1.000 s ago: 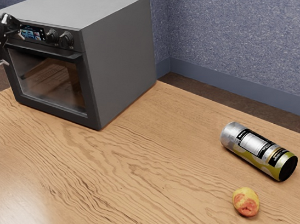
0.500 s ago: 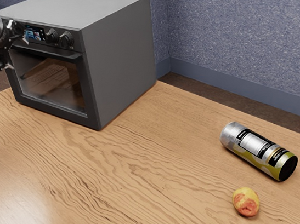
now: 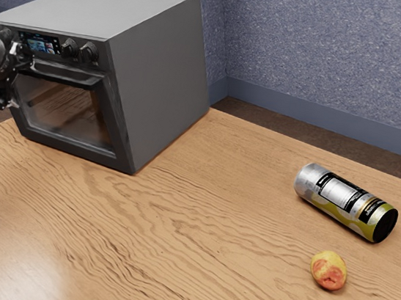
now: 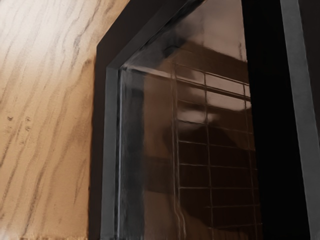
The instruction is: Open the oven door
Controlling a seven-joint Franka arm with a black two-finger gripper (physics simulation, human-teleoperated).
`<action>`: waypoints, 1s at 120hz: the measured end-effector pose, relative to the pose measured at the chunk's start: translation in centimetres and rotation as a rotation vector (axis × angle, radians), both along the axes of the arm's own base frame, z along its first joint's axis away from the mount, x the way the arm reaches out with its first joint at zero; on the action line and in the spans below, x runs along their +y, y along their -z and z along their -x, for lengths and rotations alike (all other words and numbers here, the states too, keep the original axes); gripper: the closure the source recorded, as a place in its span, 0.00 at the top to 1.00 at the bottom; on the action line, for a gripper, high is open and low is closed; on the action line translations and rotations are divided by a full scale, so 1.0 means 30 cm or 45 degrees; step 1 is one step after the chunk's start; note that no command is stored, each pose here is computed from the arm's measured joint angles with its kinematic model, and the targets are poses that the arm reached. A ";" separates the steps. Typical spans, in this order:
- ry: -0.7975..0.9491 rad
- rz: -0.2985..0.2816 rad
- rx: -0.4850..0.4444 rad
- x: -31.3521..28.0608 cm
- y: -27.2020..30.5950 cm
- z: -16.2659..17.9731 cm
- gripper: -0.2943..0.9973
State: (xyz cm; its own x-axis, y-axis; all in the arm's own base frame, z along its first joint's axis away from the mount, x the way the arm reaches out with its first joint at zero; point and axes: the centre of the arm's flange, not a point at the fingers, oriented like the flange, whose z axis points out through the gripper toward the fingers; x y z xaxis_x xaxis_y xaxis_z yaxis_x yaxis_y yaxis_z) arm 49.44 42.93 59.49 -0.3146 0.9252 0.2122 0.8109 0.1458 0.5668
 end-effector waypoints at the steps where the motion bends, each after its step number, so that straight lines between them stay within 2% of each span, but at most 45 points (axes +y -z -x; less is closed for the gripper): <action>1: -0.002 0.003 0.001 -0.002 0.002 0.006 0.77; 10: -0.018 0.020 0.008 -0.020 0.022 0.068 0.77; 26: -0.078 0.067 0.028 -0.070 0.092 0.263 0.77; 33: -0.069 0.083 0.017 -0.153 0.095 0.330 0.77; 41: -0.002 0.081 0.016 -0.308 0.099 0.377 0.77; 58: -0.021 0.060 -0.039 -0.488 0.100 0.635 0.77; 64: -0.010 0.035 -0.053 -0.538 0.080 0.672 0.77; 68: 0.038 0.024 -0.046 -0.587 0.025 0.646 0.77; 72: 0.147 -0.027 -0.056 -0.669 -0.161 0.562 0.77; 77: 0.388 -0.124 0.021 -0.900 -0.425 0.335 0.77; 82: 0.610 -0.138 0.147 -1.156 -0.499 0.181 0.77; 88: 0.768 -0.052 0.263 -1.267 -0.511 0.063 0.77; 94: 0.806 0.037 0.390 -1.275 -0.464 0.002 0.77; 107: 0.784 0.150 0.599 -1.254 -0.375 0.001 0.77; 120: 0.775 0.207 0.746 -1.273 -0.275 -0.004 0.77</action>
